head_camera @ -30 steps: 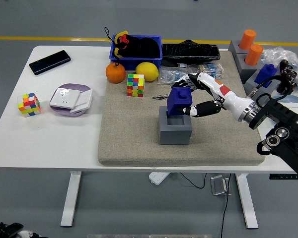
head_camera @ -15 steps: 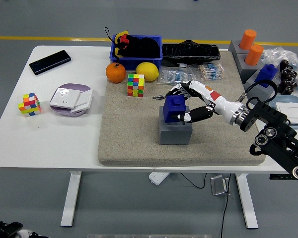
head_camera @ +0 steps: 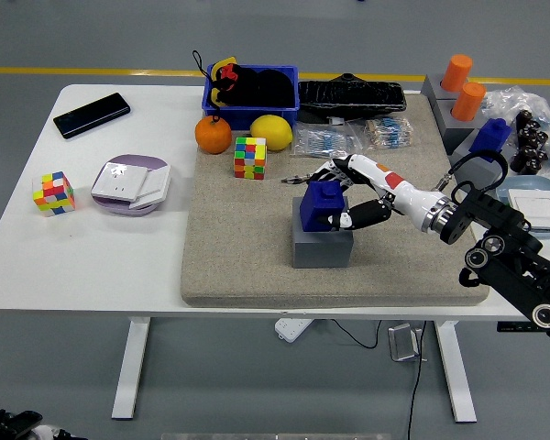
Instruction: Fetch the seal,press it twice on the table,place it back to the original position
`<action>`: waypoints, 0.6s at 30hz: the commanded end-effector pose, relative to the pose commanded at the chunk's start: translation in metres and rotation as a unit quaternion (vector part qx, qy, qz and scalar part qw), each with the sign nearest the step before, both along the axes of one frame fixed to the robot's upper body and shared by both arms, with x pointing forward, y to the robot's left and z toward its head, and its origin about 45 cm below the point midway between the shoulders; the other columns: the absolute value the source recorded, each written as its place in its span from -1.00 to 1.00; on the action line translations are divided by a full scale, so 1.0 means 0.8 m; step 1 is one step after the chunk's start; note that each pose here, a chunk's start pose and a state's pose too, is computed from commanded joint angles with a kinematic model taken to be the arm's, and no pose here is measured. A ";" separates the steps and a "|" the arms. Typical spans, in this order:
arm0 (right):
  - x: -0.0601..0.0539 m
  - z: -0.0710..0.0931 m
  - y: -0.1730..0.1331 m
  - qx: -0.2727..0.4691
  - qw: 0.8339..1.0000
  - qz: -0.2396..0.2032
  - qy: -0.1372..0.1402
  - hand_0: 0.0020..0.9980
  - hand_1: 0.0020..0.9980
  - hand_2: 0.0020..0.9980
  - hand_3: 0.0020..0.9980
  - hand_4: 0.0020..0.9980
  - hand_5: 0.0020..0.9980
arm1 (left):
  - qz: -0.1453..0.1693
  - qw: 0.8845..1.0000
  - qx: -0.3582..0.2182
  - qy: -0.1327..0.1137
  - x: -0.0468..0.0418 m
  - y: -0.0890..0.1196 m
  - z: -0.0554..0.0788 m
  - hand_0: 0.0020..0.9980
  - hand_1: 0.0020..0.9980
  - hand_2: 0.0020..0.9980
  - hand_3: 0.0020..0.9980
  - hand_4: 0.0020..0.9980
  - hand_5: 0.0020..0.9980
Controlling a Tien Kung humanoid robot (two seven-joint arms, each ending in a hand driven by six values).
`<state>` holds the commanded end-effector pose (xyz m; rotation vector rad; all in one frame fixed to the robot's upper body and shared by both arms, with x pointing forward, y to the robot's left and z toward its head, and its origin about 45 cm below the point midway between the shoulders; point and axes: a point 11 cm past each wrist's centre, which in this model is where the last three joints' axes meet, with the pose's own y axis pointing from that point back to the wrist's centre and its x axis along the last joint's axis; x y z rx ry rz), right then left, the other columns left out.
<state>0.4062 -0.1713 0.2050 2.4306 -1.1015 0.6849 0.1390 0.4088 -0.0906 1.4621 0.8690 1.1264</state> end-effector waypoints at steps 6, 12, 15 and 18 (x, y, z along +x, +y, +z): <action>0.002 0.005 -0.002 -0.012 1.000 0.002 -0.006 -0.02 -0.24 -0.26 -0.21 0.28 -1.00 | 0.001 1.000 0.000 0.001 -0.001 0.000 0.000 0.44 0.38 0.36 0.50 0.36 -0.50; 0.003 0.011 -0.004 -0.019 1.000 0.005 -0.011 -0.02 -0.24 -0.26 -0.21 0.29 -1.00 | 0.002 1.000 0.000 0.001 -0.002 0.000 -0.001 0.44 0.38 0.36 0.50 0.36 -0.50; 0.003 0.014 -0.003 -0.025 1.000 0.008 -0.013 -0.02 -0.24 -0.26 -0.21 0.29 -1.00 | 0.002 1.000 -0.001 0.001 -0.003 -0.001 -0.001 0.44 0.38 0.36 0.50 0.36 -0.50; 0.003 0.013 -0.002 -0.032 0.999 0.011 -0.010 -0.02 -0.24 -0.26 -0.21 0.29 -1.00 | 0.002 1.000 -0.001 0.000 -0.001 -0.001 -0.001 0.44 0.38 0.36 0.50 0.36 -0.50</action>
